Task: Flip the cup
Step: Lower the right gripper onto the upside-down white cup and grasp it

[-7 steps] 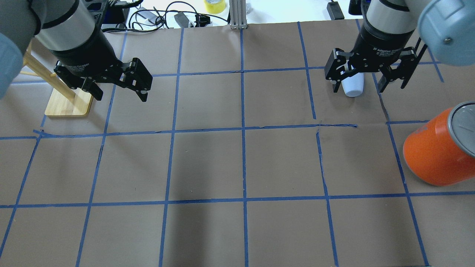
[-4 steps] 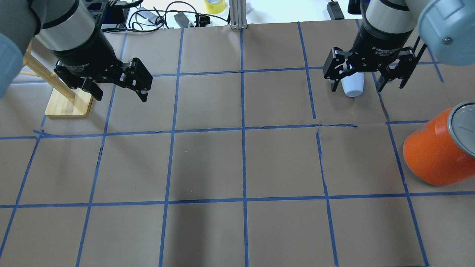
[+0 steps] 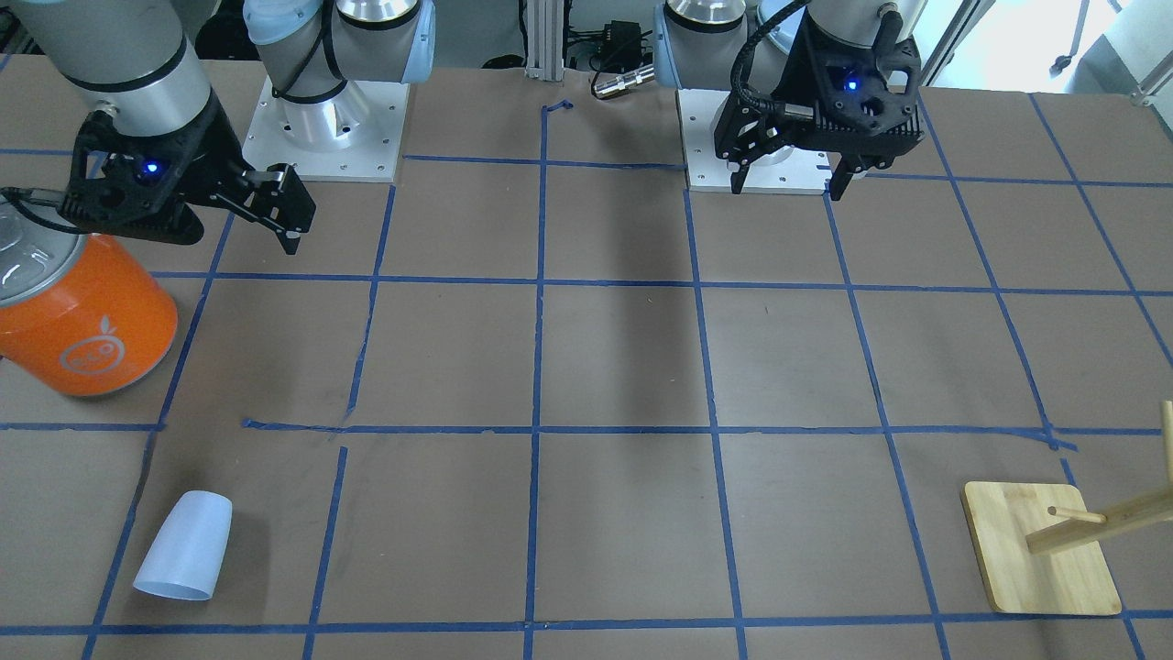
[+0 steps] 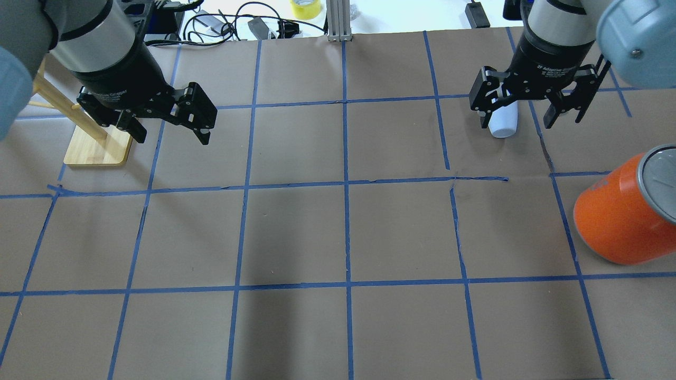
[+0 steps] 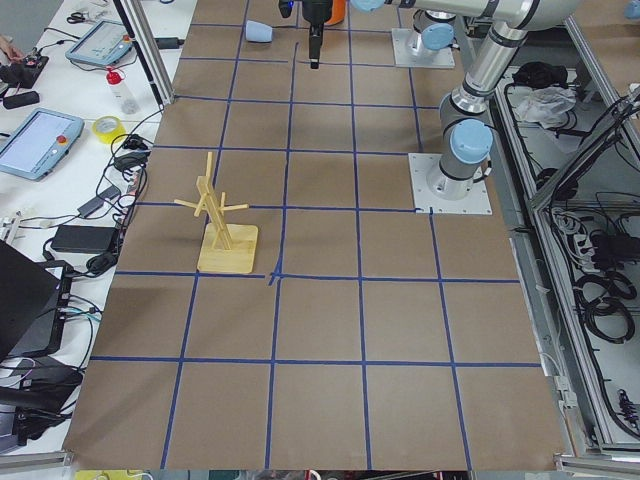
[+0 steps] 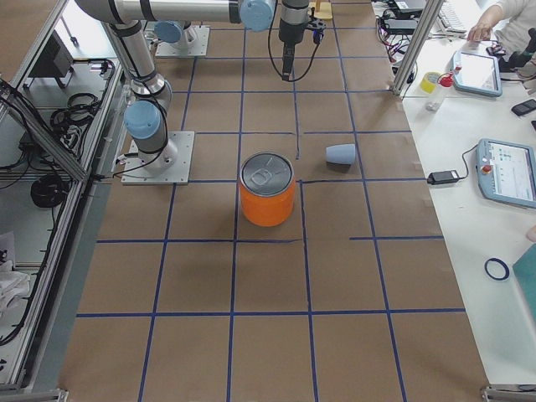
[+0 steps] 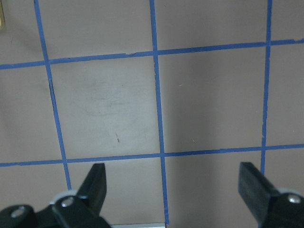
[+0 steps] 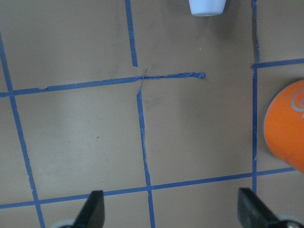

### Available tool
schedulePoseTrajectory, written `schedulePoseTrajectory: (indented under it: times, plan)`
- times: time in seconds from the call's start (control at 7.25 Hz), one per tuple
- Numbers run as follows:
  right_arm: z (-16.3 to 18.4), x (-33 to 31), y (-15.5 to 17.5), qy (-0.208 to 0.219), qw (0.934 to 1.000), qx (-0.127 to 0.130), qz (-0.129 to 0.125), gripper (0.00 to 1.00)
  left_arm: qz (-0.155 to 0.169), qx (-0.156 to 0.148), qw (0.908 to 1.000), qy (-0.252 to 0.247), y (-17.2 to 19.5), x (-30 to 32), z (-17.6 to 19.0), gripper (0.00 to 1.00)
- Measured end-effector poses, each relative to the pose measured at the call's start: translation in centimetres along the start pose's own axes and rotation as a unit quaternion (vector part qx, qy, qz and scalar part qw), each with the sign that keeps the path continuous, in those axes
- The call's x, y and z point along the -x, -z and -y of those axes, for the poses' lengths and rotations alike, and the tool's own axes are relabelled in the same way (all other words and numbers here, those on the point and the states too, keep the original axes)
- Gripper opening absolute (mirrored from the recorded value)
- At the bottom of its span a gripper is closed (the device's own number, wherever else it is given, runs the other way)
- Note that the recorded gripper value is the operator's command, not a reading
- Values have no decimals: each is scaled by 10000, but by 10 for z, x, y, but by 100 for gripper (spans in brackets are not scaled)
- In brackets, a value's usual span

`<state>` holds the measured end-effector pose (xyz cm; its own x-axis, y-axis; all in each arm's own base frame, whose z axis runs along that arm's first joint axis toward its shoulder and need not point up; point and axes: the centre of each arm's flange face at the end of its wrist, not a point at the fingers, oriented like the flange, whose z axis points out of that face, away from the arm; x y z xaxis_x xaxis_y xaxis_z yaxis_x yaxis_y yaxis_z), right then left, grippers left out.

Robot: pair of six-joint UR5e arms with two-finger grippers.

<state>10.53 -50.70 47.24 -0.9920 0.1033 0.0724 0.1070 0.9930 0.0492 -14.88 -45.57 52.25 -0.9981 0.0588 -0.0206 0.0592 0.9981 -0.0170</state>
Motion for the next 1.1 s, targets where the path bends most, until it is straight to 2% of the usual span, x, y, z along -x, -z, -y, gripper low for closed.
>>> schedulePoseTrajectory:
  times: [0.41,0.83,1.1]
  plan:
    - [70,-58,-50,20,9993,-373,-55,100,0,-7,10000,10,0,0,0,100]
    - [153,-77,-170,157,9968,-783,-58,100,0,-14,10000,15,1,1,0,100]
    - [182,-75,-225,135,9951,-978,-3,100,-1,-15,10000,15,1,1,0,100]
